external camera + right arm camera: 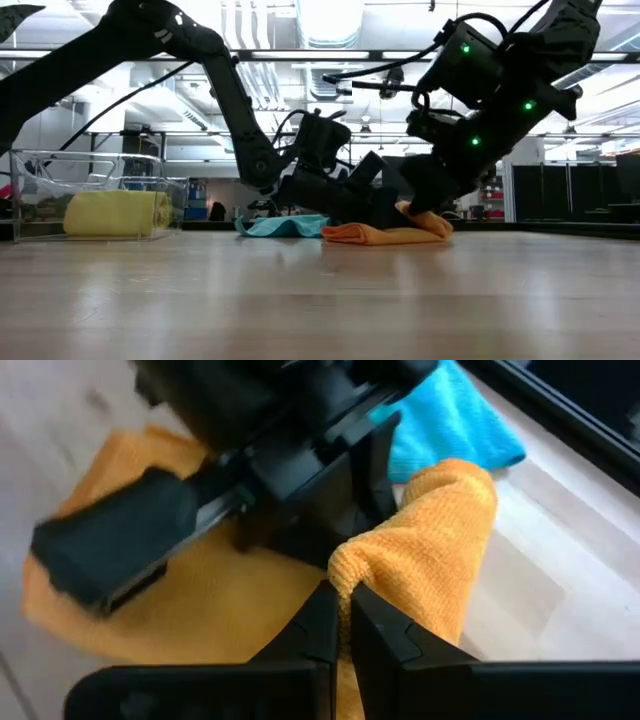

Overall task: Roll microfiber towels into tight, uniform cylinder then place into a basket
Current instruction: Roll the orange microfiber towel

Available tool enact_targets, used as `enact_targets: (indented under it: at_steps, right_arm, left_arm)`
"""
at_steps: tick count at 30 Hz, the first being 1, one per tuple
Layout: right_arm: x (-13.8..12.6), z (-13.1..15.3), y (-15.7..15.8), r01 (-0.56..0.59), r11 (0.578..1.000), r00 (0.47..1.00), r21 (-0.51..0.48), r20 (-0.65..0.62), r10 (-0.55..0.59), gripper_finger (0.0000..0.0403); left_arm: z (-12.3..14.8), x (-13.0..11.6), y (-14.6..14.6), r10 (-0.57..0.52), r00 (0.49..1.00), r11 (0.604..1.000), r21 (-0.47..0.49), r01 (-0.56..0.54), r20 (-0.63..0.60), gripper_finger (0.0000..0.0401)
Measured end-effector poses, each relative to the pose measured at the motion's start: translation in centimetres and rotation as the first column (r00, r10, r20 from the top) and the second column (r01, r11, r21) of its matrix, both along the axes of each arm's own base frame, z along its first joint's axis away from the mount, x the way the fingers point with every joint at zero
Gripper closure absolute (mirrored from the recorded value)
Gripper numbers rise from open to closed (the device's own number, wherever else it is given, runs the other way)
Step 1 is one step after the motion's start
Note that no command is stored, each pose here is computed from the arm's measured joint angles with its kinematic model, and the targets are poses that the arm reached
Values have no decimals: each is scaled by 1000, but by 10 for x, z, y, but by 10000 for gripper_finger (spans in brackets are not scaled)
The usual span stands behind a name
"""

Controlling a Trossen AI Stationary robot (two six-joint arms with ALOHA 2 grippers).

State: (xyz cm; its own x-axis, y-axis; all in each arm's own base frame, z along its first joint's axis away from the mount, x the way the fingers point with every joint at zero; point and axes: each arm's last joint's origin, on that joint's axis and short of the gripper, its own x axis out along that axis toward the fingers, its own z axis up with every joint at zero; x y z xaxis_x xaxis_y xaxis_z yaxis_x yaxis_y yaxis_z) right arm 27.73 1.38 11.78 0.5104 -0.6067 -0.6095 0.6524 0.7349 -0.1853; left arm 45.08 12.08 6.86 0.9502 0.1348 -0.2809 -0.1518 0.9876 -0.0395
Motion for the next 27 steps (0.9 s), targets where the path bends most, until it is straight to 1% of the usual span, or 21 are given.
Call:
enact_targets:
  at_steps: [4,9,13,16,20,24,25,27]
  right_arm:
    - [-4,-4,1,-62,998,996,-13,-62,61,390]
    - [-6,-7,2,-170,985,976,-20,-141,165,390]
    - [-7,-8,2,-215,976,962,-30,-177,206,390]
    - [-7,-9,2,-236,971,955,-38,-196,224,390]
    - [-8,-9,2,-249,968,949,-41,-209,235,390]
    - [-10,-11,2,-252,967,947,-36,-216,239,390]
    - [-11,-12,3,-256,966,945,-31,-219,243,390]
    - [-12,-13,3,-260,965,943,-23,-222,249,390]
  left_arm:
    - [4,0,0,-10,1000,999,36,10,-8,401]
    - [12,-2,-1,-20,1000,999,40,21,-12,401]
    - [15,-5,-2,-26,999,998,57,27,-22,401]
    - [16,-5,-2,-38,998,994,97,43,-54,401]
    - [22,-8,-2,-38,995,994,98,47,-93,401]
    - [38,-13,-3,-47,987,986,149,70,-154,401]
    - [42,-16,-2,-39,984,987,149,66,-174,401]
    - [54,-18,-2,-20,982,982,182,55,-190,401]
